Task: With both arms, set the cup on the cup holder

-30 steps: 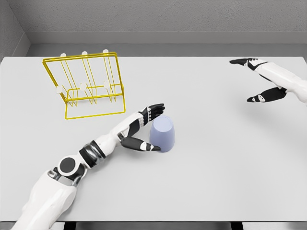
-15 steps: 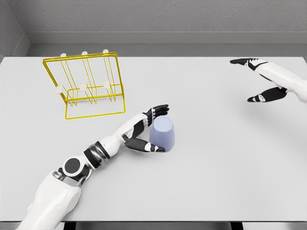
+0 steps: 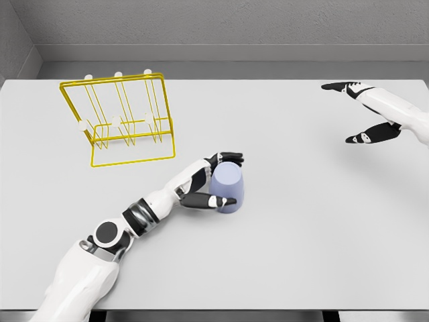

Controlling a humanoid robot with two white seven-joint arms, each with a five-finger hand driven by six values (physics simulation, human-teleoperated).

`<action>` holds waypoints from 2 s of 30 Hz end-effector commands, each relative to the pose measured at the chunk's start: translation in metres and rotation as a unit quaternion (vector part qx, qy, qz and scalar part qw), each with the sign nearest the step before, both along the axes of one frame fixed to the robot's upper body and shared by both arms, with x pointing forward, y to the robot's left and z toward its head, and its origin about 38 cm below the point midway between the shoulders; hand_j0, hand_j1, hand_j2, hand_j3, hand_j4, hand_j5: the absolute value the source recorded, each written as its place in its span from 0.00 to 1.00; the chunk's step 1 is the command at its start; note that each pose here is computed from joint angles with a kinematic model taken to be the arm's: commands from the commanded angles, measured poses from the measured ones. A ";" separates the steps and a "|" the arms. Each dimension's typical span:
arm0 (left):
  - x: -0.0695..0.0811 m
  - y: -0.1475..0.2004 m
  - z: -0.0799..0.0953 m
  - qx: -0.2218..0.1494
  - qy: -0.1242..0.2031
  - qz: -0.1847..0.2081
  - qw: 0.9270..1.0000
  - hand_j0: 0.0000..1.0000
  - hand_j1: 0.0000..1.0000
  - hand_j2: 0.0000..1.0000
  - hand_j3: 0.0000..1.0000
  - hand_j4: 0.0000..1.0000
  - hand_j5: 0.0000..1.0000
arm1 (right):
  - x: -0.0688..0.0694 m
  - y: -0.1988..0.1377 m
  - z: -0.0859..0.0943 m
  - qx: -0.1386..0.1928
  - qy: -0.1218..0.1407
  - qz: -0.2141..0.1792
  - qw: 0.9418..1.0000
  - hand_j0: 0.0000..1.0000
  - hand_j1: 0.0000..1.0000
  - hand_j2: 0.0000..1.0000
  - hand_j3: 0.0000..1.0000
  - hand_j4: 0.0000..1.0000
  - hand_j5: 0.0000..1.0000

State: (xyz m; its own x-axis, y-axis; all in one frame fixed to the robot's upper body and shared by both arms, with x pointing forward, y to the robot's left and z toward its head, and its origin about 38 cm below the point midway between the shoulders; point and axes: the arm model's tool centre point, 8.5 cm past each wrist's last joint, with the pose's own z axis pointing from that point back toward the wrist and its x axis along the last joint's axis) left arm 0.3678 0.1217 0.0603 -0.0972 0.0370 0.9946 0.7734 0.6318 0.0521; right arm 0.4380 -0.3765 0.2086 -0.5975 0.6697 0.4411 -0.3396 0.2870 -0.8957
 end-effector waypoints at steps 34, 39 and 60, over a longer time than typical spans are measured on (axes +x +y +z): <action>-0.020 0.079 0.075 0.001 -0.087 0.009 0.996 0.49 0.49 0.49 0.49 0.49 0.49 | 0.000 0.000 0.001 0.003 0.000 0.000 1.000 1.00 1.00 1.00 1.00 1.00 1.00; -0.022 0.115 0.091 0.000 -0.087 0.026 0.996 0.49 0.49 0.49 0.49 0.49 0.49 | 0.000 0.000 0.001 0.003 0.000 0.000 1.000 1.00 1.00 1.00 1.00 1.00 1.00; 0.012 0.172 0.166 -0.007 -0.126 0.055 0.990 0.49 0.49 0.49 0.49 0.49 0.49 | 0.001 0.000 0.003 0.002 -0.002 0.000 1.000 1.00 1.00 1.00 1.00 1.00 1.00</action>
